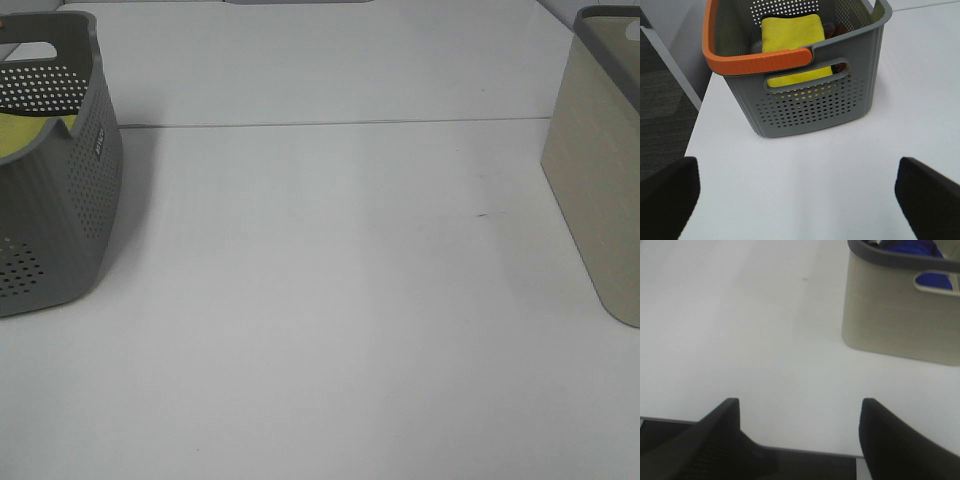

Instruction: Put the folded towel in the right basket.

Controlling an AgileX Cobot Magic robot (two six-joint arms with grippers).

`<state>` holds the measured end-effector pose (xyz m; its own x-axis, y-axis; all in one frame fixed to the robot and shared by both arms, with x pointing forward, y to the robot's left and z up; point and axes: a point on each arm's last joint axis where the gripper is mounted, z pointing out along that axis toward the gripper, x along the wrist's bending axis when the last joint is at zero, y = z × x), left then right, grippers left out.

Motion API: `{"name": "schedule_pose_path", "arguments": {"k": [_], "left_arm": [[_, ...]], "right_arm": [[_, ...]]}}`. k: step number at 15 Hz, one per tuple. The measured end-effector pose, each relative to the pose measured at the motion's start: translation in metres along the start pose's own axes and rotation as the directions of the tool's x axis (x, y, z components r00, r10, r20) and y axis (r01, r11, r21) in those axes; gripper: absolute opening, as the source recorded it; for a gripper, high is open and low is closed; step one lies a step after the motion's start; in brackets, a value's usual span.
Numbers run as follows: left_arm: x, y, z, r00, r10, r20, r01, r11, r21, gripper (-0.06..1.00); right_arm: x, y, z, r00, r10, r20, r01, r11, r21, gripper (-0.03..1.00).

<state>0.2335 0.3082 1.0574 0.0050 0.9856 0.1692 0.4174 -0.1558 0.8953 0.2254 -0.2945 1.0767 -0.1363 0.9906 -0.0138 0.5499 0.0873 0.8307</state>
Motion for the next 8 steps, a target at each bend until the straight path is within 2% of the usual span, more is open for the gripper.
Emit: {"name": "schedule_pose_path", "arguments": {"k": [3, 8], "left_arm": [[0.0, 0.0, 0.0, 1.0, 0.0, 0.0, 0.0, 1.0, 0.0, 0.99], [0.0, 0.0, 0.0, 1.0, 0.0, 0.0, 0.0, 1.0, 0.0, 0.99]], "right_arm": [[-0.001, -0.022, 0.03, 1.0, 0.015, 0.004, -0.015, 0.992, 0.128, 0.67], [-0.002, -0.02, 0.033, 1.0, 0.015, 0.006, -0.016, 0.995, 0.099, 0.67]]}}
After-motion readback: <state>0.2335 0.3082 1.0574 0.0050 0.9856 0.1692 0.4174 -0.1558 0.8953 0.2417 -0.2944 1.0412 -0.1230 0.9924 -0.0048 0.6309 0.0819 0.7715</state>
